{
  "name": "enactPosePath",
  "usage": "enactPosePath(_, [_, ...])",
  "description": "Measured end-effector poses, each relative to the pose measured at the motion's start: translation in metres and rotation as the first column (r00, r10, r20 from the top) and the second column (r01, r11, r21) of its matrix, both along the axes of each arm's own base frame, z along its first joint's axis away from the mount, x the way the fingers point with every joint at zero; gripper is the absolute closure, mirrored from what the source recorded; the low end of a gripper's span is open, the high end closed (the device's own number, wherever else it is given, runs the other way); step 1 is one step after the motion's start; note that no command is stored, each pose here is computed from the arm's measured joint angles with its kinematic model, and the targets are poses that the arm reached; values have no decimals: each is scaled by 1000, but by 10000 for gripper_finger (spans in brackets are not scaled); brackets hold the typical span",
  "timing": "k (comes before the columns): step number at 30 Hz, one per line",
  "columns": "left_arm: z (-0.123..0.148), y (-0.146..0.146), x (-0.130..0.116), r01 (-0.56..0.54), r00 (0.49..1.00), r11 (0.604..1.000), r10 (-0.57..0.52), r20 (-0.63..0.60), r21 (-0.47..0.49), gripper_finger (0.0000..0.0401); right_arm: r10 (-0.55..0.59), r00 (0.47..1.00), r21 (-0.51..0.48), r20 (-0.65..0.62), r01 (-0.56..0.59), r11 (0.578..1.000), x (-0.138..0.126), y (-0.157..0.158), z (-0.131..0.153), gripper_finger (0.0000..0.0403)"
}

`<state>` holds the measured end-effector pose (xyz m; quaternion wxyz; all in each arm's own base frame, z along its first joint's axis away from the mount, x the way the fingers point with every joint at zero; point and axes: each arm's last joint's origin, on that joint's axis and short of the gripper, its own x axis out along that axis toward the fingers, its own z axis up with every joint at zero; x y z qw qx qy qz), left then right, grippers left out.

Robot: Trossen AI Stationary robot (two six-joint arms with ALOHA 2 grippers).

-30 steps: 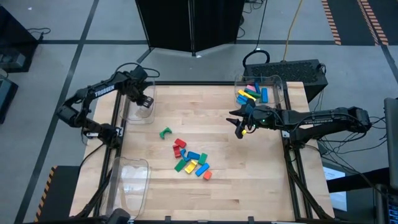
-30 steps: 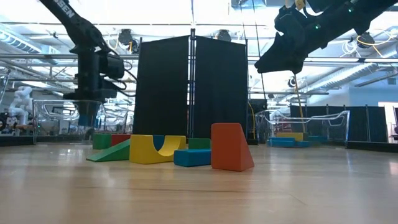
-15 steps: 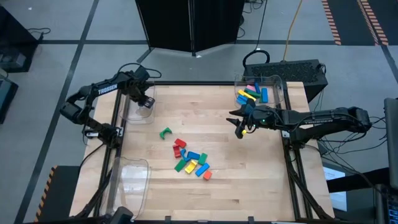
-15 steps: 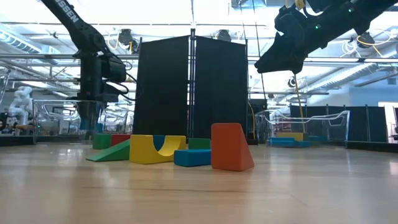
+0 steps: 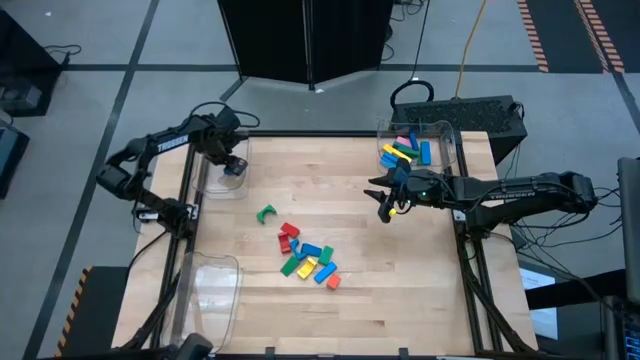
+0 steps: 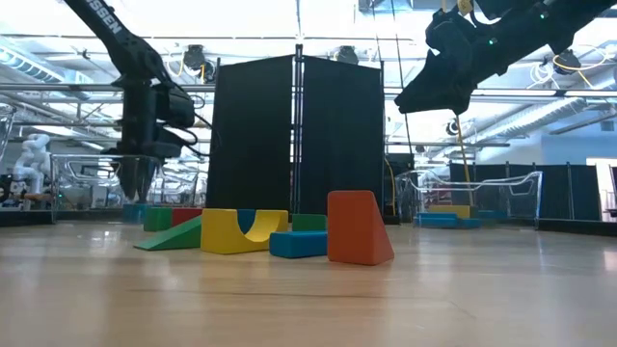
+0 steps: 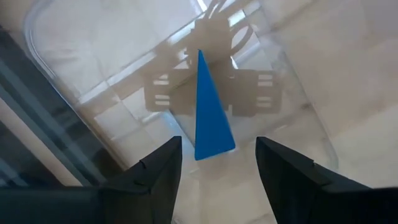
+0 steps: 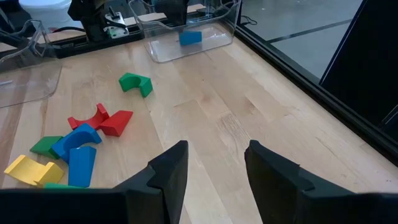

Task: Sort blocks by size
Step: Put the orange triangle block into the top left transparent bin

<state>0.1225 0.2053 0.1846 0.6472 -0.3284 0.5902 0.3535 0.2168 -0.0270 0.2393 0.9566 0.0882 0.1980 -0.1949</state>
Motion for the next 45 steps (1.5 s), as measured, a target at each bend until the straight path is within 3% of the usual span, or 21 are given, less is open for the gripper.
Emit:
enactPosePath(10, [34,-18,-7,18,998,994,-25,64,110,194,0,1000,0,0,0,1000,0,0,0,250])
enactPosePath(18, [72,-52,-8,120,979,960,-157,132,253,194,-4,1000,8,17,4,1000,1,0,1,250])
enactPosePath(25, [90,-85,5,276,906,906,-356,228,320,194,-5,1000,8,27,5,1000,1,0,2,250])
enactPosePath(37, [101,-124,52,331,759,858,-490,430,393,194,5,999,18,37,-6,1000,1,2,3,250])
enactPosePath(40, [100,-133,60,343,749,856,-497,438,386,194,14,999,17,37,-14,1000,2,4,3,250])
enactPosePath(45, [88,-150,79,449,728,818,-568,384,359,194,15,999,15,36,-16,1000,2,4,3,250])
